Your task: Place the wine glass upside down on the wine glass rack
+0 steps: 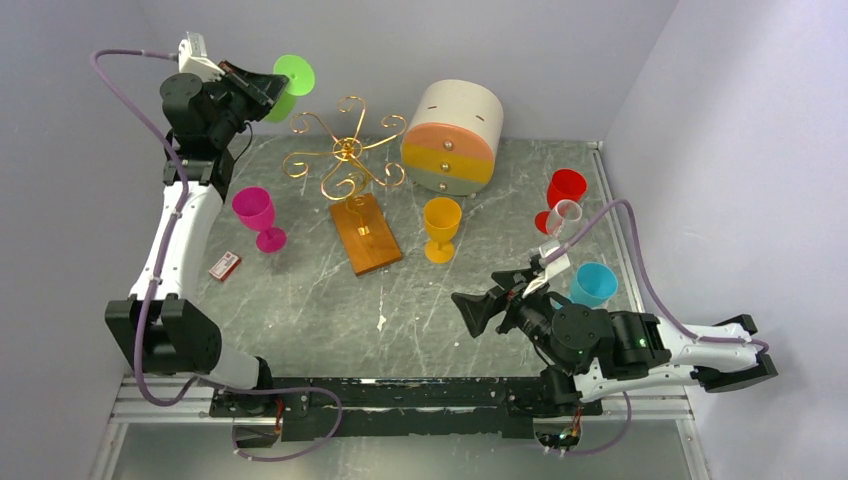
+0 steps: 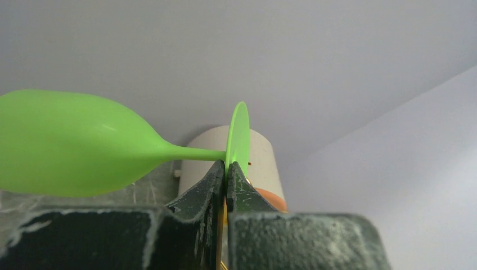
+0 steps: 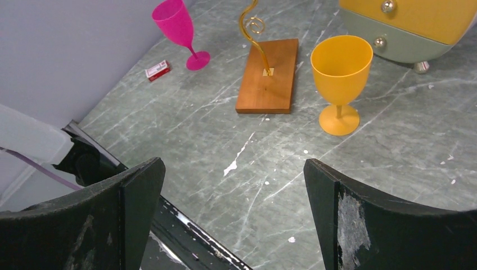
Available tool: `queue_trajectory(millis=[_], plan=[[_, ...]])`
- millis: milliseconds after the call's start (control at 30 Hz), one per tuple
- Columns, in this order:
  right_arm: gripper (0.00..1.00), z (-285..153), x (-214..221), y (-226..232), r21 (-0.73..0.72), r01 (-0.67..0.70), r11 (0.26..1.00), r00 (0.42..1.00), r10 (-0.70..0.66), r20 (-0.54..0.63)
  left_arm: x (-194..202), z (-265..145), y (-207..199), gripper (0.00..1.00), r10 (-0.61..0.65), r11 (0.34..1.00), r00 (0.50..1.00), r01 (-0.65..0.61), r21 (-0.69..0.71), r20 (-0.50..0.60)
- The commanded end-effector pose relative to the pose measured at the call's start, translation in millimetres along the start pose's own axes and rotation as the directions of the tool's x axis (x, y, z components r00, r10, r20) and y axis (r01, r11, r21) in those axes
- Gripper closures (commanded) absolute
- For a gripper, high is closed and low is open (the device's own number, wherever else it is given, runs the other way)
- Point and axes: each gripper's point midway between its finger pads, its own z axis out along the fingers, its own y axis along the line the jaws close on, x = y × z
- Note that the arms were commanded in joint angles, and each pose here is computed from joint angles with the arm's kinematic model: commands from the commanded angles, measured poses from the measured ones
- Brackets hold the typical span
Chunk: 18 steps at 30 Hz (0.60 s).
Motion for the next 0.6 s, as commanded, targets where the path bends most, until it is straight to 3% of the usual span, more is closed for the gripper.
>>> queue_trajectory(millis=[0,333,567], plan=[[0.00,0,-7,6,-0.025,-0.028,0.999,0.999,0.029,0.017,-15,1,-41,0.93,-0.044,0.984,0.999,0.042,0.172,0.005],[0.00,2,-2,11,-0.013,-0.058,0.998,0.998,0.057,-0.009,13,20,-47,0.93,-0.157,0.939,0.972,0.202,0.278,-0.176],[0.00,4,-4,14,-0.017,-0.069,0.997,0.998,0.069,-0.001,16,24,-56,0.93,-0.147,0.931,0.962,0.213,0.297,-0.231]])
